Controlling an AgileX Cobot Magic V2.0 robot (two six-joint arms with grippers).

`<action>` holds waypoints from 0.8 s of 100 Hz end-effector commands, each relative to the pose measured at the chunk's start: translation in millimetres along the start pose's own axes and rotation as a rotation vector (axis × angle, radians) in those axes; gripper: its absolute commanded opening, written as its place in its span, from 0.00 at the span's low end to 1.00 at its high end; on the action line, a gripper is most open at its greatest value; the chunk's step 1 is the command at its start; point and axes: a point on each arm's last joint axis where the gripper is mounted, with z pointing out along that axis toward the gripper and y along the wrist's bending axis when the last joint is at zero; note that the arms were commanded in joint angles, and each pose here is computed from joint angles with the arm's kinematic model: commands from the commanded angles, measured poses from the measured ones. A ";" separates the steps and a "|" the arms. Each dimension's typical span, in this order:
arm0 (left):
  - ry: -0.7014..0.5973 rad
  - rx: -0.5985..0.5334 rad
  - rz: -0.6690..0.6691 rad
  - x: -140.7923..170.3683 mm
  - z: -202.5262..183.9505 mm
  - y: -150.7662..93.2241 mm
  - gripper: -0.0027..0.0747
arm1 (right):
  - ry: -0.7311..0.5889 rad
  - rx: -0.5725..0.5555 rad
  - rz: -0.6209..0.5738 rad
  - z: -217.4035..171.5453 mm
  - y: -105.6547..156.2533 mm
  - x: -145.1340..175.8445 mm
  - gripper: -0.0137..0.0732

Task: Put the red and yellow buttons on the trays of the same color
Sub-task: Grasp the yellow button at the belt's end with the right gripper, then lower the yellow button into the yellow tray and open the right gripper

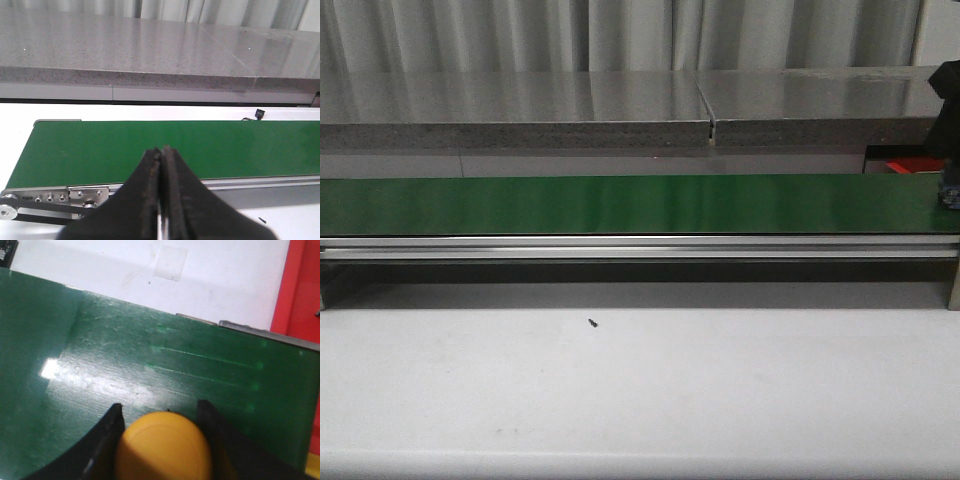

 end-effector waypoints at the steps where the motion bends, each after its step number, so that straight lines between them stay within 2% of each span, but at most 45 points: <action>1: -0.056 -0.025 -0.013 -12.0 -0.9 1.1 0.01 | -0.105 0.014 0.009 -31.0 4.4 -19.4 0.24; 19: -0.056 -0.025 -0.013 -12.0 -0.9 1.1 0.01 | -0.143 0.036 0.090 -69.9 -6.7 -18.8 0.24; 40: -0.056 -0.025 -0.013 -12.0 -0.9 1.1 0.01 | -0.161 0.108 0.280 -126.4 -44.3 1.1 0.24; 55: -0.056 -0.025 -0.013 -12.0 -0.9 1.1 0.01 | -0.200 0.201 0.412 -157.8 -72.9 18.3 0.24; 66: -0.056 -0.025 -0.013 -12.0 -0.9 1.1 0.01 | -0.225 0.266 0.488 -169.2 -92.9 29.4 0.24; 80: -0.056 -0.025 -0.013 -12.0 -0.9 1.1 0.01 | -0.200 0.288 0.559 -160.9 -111.4 43.0 0.24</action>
